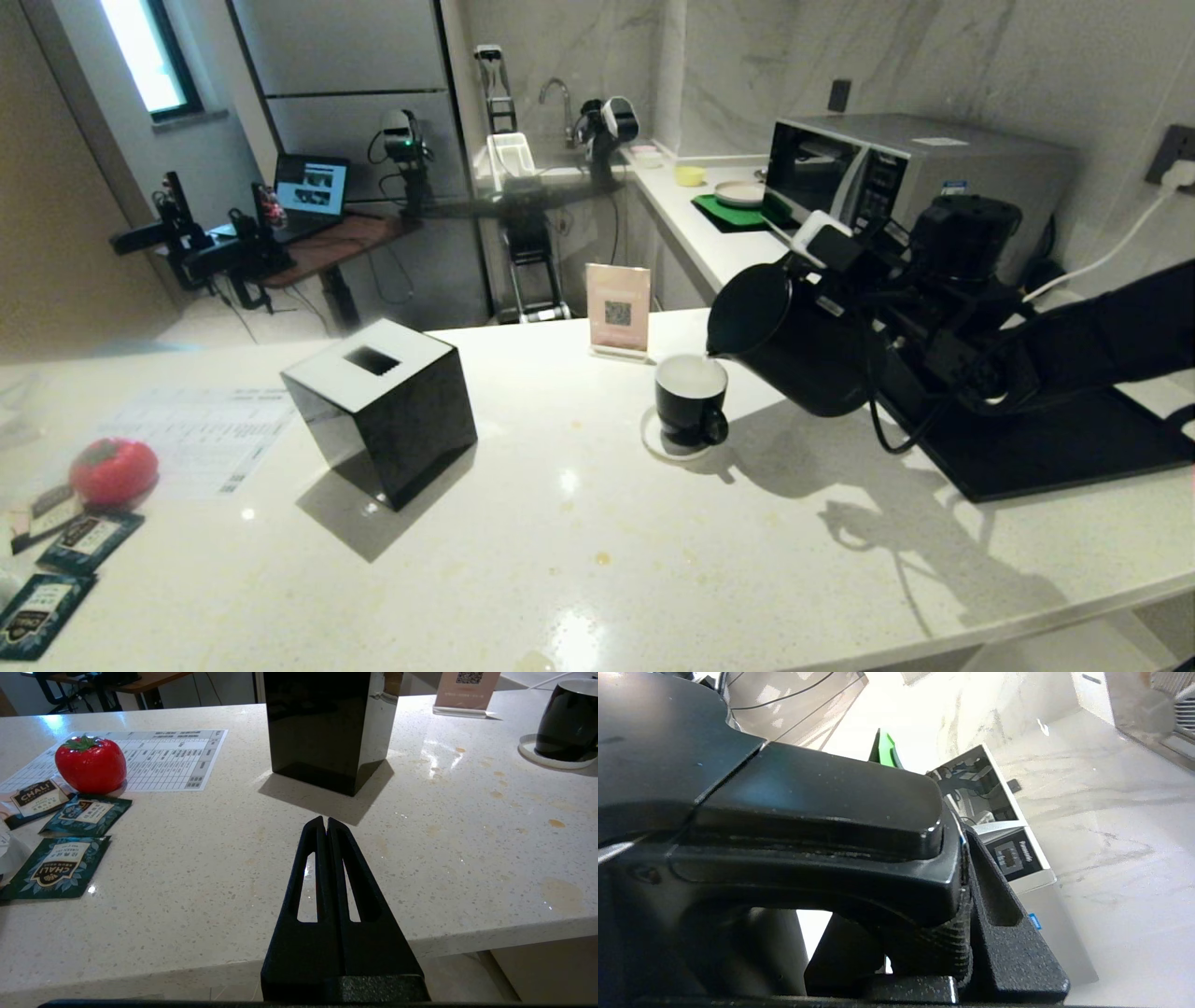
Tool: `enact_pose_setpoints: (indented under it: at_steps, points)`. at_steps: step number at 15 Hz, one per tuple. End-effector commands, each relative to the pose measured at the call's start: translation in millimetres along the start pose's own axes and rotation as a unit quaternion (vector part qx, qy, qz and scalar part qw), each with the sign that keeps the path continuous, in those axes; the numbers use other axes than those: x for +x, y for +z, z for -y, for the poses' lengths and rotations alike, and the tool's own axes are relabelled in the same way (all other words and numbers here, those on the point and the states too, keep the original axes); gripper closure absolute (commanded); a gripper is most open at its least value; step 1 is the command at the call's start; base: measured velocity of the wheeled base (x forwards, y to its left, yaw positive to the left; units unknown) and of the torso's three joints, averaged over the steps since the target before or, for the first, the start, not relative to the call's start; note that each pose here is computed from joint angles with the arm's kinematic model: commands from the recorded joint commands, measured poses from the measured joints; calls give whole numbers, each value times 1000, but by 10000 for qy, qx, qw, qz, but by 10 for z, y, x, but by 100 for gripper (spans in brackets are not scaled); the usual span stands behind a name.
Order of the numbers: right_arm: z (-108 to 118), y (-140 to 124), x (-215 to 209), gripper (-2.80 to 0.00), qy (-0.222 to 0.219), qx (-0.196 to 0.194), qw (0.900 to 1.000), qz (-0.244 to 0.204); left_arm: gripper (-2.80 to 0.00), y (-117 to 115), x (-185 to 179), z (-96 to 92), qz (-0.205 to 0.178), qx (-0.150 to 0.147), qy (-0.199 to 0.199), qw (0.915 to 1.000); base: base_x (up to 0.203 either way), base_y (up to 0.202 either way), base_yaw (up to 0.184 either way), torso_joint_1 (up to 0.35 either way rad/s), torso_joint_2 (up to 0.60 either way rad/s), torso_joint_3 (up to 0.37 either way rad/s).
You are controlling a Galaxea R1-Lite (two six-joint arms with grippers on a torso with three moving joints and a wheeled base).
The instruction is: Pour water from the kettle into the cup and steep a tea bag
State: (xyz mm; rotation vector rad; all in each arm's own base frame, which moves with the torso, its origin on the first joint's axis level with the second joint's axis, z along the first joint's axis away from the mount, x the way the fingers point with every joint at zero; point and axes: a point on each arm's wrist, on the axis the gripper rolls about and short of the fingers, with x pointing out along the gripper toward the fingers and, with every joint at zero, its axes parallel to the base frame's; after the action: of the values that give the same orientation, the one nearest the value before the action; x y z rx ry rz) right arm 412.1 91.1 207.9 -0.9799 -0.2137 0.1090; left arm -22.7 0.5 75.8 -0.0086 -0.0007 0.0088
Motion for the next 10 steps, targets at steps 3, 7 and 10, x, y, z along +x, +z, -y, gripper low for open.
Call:
enact_pose_setpoints:
  at_steps: [3,7,10]
  points:
    - [4,12,-2,0,-25,-34,10000,23,0,1,1,0,-3,-3,2,10000,0,0,0,0,0,0]
    - [13,19,-9,0,-16,-103,9999,44,0,1,1,0,-3,-3,2,10000,0,0,0,0,0,0]
    - [24,27,-14,0,-13,-118,9999,78,0,1,1,0,-3,-3,2,10000,0,0,0,0,0,0]
